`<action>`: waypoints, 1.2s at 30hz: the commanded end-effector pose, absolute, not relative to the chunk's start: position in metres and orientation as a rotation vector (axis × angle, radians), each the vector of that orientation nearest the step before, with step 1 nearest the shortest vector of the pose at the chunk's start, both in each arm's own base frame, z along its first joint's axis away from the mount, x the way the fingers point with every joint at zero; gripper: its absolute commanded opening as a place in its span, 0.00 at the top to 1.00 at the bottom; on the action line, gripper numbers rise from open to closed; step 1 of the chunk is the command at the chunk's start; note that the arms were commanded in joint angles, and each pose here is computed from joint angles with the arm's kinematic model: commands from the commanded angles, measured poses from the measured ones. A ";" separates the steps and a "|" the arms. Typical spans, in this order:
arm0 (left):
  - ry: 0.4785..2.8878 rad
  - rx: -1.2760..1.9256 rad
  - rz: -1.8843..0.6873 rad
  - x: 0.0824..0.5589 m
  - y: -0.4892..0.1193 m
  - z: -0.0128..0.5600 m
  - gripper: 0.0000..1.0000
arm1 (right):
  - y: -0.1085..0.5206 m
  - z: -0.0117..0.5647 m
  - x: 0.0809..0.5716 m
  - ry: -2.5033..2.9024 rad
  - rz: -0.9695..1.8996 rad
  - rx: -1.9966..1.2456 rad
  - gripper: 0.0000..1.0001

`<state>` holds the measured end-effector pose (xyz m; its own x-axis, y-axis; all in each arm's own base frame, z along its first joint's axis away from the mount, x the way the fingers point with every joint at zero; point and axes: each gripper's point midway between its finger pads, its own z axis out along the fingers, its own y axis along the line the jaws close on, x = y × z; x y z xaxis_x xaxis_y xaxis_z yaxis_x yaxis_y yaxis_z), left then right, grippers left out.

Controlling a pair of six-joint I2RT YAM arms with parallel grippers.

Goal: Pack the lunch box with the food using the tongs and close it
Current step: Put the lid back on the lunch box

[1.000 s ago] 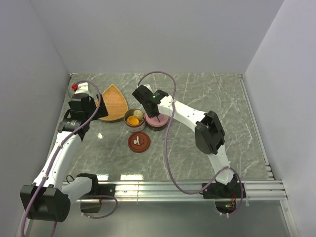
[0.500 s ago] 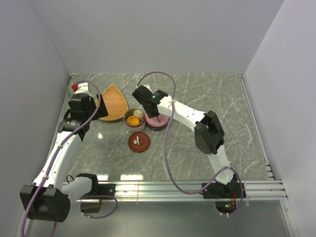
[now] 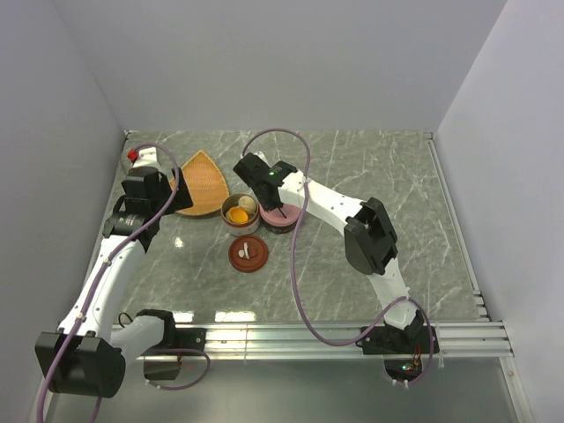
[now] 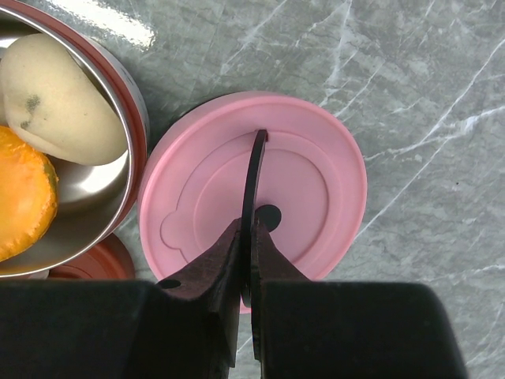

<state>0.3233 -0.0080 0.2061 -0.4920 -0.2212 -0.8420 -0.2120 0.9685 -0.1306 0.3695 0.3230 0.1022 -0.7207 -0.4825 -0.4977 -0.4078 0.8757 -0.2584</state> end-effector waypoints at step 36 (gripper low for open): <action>2.059 -0.279 -0.029 0.324 -0.011 0.216 0.01 | 0.250 0.033 0.353 2.653 -0.360 -0.605 0.96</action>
